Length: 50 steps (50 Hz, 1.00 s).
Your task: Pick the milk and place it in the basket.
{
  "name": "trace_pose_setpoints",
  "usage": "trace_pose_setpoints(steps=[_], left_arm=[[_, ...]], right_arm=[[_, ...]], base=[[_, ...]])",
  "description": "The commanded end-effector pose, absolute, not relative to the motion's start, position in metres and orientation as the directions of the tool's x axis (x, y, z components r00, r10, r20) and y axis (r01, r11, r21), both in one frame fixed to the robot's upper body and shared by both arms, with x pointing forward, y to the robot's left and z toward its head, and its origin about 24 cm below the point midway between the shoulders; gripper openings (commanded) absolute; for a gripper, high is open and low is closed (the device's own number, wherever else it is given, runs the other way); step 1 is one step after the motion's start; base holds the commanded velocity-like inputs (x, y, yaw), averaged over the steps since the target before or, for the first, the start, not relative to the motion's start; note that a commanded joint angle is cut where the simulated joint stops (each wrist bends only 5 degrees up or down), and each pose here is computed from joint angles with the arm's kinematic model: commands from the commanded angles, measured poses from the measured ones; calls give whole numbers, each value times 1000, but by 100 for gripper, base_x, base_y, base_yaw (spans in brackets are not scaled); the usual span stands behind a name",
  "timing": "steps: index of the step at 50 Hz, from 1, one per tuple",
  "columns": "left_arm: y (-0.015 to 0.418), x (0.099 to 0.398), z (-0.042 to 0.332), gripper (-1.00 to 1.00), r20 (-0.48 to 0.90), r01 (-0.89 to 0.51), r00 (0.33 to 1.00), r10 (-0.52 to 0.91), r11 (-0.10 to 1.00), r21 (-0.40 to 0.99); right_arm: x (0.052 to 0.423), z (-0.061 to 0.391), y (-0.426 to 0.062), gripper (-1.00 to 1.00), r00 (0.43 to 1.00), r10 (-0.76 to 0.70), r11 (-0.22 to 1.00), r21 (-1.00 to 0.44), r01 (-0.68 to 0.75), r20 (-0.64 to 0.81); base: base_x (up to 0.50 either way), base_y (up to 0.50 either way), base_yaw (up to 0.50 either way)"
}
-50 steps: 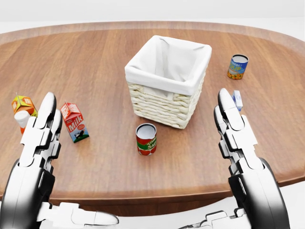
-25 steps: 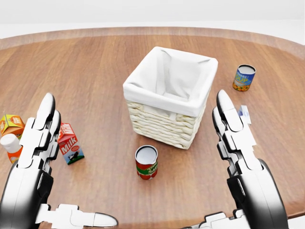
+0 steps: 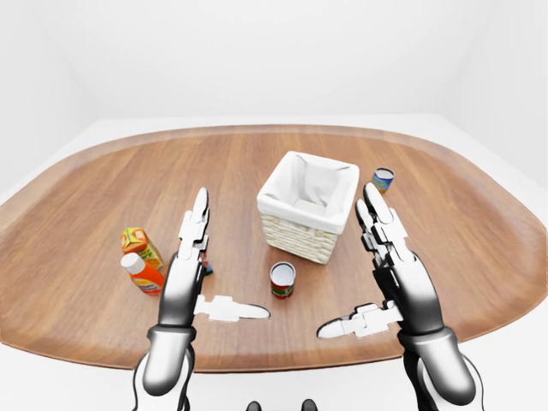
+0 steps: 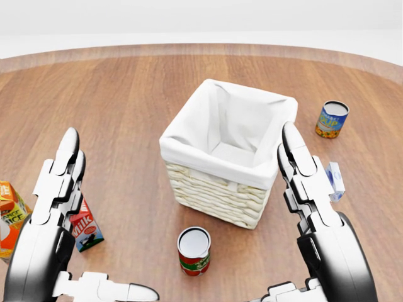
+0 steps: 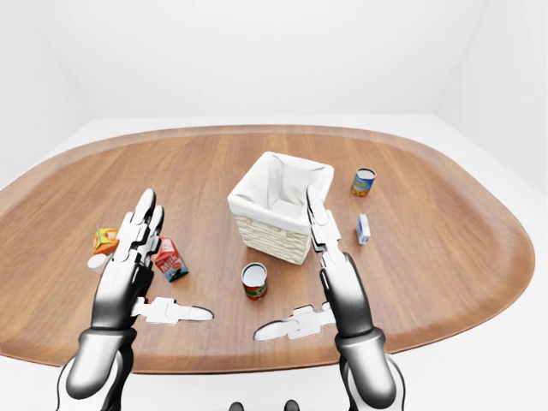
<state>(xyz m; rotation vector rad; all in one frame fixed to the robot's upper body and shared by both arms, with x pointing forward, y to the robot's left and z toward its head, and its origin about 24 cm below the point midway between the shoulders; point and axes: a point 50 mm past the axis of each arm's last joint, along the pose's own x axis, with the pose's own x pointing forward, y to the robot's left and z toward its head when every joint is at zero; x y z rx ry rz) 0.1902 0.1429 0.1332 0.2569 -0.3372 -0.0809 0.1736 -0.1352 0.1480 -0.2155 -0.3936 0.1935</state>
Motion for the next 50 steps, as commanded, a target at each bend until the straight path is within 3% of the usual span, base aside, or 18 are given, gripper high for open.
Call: trace_pose_setpoints(steps=[1,19,43,47,50], left_arm=[[143,191,130,100,311,35,943,-120,963,266],[145,195,127,100,310,7,946,-94,962,271],[150,204,130,100,318,-8,945,-76,967,256],[157,209,129,100,314,-33,948,-47,969,245],[167,219,123,100,303,-138,952,30,929,342]], right_arm=[[174,148,-135,100,905,229,958,-246,-146,357],[174,150,-136,100,904,221,964,-223,-146,366],[172,149,-134,100,898,241,958,-238,-160,368],[172,149,-134,100,897,241,958,-240,-158,370],[171,150,-135,100,896,239,959,-235,-158,375]], base=[[27,0,0],[12,0,0],[46,0,0],[0,0,0],[0,0,0]])
